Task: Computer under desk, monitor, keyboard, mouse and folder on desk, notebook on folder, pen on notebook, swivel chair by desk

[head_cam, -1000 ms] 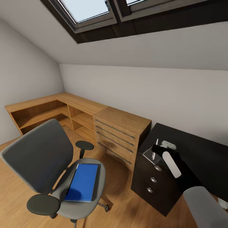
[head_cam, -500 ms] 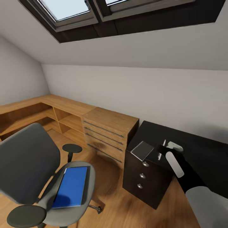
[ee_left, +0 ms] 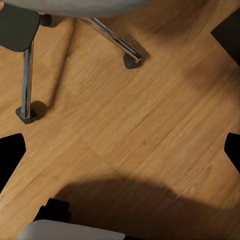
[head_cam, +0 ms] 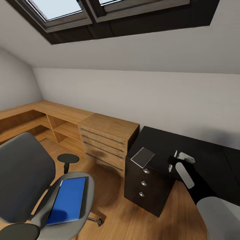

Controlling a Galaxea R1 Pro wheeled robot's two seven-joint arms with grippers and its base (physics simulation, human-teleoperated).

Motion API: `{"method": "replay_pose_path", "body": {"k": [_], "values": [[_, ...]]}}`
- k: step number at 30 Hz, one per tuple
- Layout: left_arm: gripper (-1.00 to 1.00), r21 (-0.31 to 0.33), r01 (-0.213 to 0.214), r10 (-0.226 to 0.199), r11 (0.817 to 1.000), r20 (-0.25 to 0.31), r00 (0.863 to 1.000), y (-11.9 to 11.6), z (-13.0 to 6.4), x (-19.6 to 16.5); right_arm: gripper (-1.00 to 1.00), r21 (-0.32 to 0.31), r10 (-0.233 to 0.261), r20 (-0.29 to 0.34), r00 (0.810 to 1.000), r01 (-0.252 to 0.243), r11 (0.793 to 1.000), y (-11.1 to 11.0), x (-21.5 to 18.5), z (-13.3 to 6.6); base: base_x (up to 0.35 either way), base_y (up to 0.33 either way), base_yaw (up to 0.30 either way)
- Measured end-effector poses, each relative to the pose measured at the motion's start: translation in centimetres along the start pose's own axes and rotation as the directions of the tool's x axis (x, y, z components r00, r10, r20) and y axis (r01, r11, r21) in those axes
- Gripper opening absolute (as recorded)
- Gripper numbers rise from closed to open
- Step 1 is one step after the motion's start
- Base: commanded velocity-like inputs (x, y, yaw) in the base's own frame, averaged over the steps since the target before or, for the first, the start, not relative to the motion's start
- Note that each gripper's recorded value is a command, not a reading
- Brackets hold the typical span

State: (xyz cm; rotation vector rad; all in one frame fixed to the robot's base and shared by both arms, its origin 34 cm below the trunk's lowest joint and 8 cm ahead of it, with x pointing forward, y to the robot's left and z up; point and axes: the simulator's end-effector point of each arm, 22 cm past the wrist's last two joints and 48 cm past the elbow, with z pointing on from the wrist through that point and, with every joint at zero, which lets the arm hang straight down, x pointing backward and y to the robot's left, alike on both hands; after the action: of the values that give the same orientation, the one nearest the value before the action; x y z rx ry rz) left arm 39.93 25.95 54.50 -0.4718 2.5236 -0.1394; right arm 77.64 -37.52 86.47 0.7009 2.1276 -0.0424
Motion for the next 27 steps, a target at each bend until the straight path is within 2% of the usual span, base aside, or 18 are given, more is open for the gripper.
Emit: {"method": "replay_pose_path", "body": {"k": [11, 18, 27], "values": [[1.00, 0.000, 0.000, 0.000, 1.000, 0.000, 1.000, 0.0, 0.0, 0.0, -1.00, 0.027, -0.001, -0.021, 1.000, 0.001, 1.000, -1.2, 1.5, 0.8, 0.130, -0.098, -0.001], [1.00, 0.000, 0.000, 0.000, 1.000, 0.000, 1.000, 0.0, 0.0, 0.0, -1.00, 0.028, -0.001, -0.024, 1.000, 0.001, 1.000, -1.2, 1.7, 0.8, 0.037, -0.022, 0.000], [1.00, 0.000, 0.000, 0.000, 1.000, 0.000, 1.000, 0.0, 0.0, 0.0, -1.00, 0.028, 0.003, -0.026, 1.000, -0.002, 1.000, -1.1, 1.9, 0.8, 0.191, -0.120, 0.000]]}}
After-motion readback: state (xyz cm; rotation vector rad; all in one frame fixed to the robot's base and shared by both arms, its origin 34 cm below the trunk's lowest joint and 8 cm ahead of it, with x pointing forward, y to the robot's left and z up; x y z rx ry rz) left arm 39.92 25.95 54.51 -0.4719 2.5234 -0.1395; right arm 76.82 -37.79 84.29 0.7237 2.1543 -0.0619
